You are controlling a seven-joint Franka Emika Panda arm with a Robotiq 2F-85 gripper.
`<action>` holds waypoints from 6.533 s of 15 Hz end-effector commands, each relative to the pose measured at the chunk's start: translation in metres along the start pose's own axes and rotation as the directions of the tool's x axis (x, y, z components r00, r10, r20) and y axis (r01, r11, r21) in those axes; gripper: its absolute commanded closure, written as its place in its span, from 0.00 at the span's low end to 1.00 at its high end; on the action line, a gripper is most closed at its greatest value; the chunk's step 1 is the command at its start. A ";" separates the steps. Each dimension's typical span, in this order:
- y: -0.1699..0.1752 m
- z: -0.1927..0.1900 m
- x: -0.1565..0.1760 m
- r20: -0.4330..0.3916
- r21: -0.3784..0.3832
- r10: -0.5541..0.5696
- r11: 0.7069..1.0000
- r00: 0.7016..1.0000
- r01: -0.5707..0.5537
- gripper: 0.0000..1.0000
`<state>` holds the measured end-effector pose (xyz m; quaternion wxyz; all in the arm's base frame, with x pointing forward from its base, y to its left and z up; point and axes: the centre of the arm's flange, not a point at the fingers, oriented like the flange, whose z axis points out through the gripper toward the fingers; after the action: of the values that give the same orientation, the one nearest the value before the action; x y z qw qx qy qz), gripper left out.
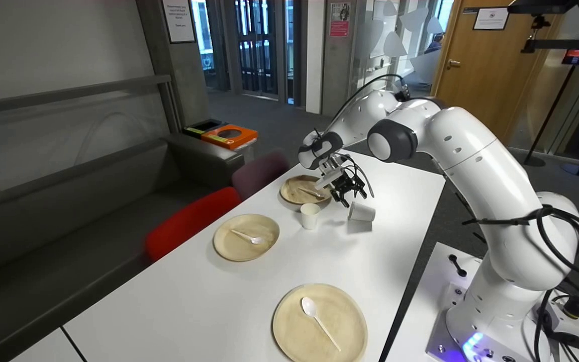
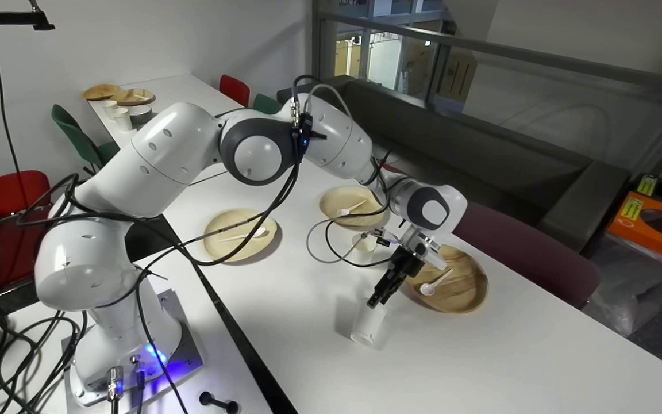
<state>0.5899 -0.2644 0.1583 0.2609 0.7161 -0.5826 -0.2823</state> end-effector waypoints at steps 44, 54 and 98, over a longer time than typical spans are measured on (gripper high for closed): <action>0.084 -0.007 -0.023 0.024 0.650 0.162 0.747 0.986 -0.139 0.99; 0.108 0.022 -0.036 0.038 0.700 0.178 0.697 0.983 -0.154 0.99; 0.153 -0.034 -0.099 0.024 0.804 0.006 0.594 1.000 -0.022 0.00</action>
<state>0.4820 -0.2144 0.2886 -0.0790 0.7329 -0.6752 0.0287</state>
